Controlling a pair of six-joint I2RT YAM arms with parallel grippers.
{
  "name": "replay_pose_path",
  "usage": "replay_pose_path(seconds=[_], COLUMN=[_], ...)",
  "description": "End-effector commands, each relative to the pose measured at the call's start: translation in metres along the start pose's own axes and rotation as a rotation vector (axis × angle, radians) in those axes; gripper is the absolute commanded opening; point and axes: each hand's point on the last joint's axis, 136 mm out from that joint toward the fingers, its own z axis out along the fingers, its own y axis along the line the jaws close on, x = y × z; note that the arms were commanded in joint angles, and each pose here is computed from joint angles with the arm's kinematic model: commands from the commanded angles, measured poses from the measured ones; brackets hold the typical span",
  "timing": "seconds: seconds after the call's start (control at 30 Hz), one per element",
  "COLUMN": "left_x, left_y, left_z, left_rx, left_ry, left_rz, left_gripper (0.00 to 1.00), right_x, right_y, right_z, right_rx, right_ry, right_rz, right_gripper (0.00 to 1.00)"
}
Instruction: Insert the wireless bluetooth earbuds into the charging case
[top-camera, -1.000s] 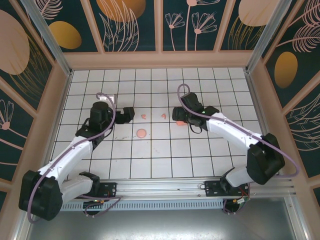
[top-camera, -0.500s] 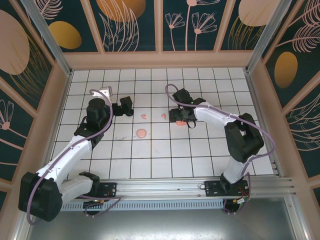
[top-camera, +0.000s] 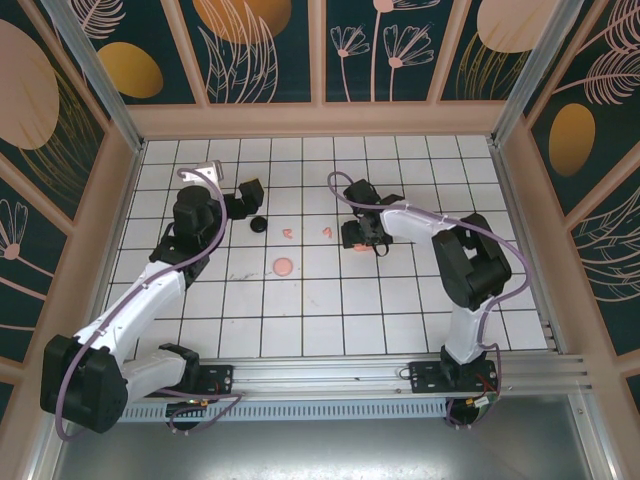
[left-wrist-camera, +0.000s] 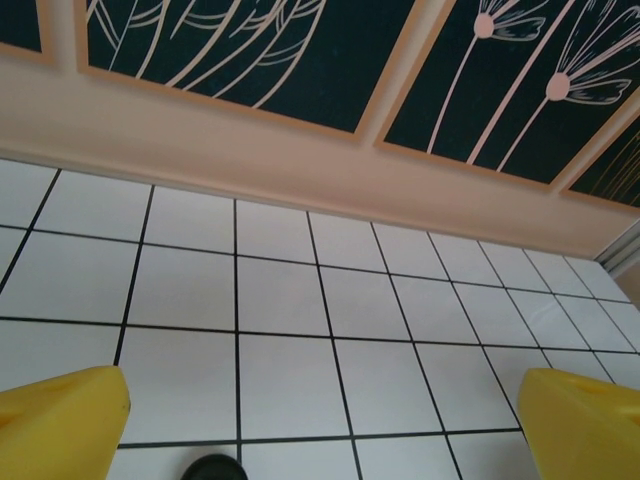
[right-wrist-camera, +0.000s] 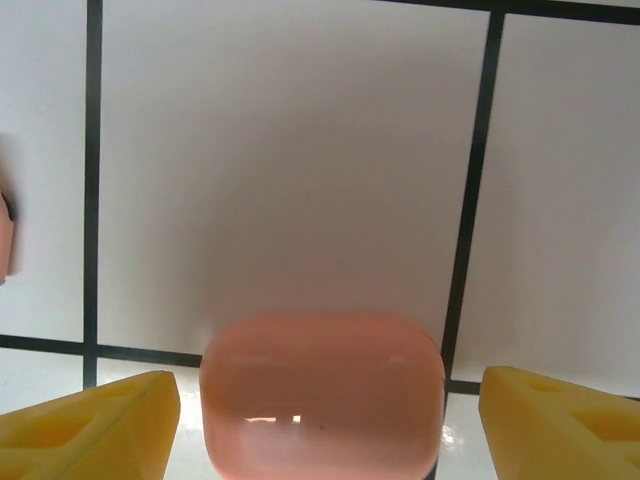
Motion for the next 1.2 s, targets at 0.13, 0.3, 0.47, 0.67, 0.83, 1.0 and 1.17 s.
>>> replay_pose_path(seconds=[0.13,0.3,0.47,0.67,0.83,1.0,1.17], left_x=[-0.023,-0.021,-0.014,-0.001,0.010,0.019,0.032], left_y=[0.000,0.004,0.004,-0.001,-0.006,-0.014,-0.017], left_z=[0.003,0.010,0.011,0.013,0.017,0.015,0.014], left_rx=[-0.017,-0.044,-0.021,0.024,0.061,0.118,0.156], left_ry=[-0.076,-0.064,-0.067,-0.034,0.006,0.031,0.063], left_rz=[-0.040,-0.095,-0.130,-0.129,-0.111,-0.099,-0.109], left_gripper=[0.99,0.99,0.99,0.99,0.99,0.99,0.99], right_x=[0.000,0.009,0.018,0.020,0.015,0.008,0.001], right_y=[0.003,0.005,0.009,0.012,0.013,0.012,0.015], right_z=[0.011,0.018,0.021,0.023,0.014,0.000,-0.018], right_rx=[-0.008,-0.005,-0.015,-0.018,-0.025,-0.048,-0.091], right_ry=[0.033,0.055,0.061,0.059,0.027,-0.025,-0.078], right_rz=[0.012,0.014,0.023,0.041,0.061,0.109,0.160], right_gripper=[0.71,0.63,0.51,0.47,0.45,0.43,0.41])
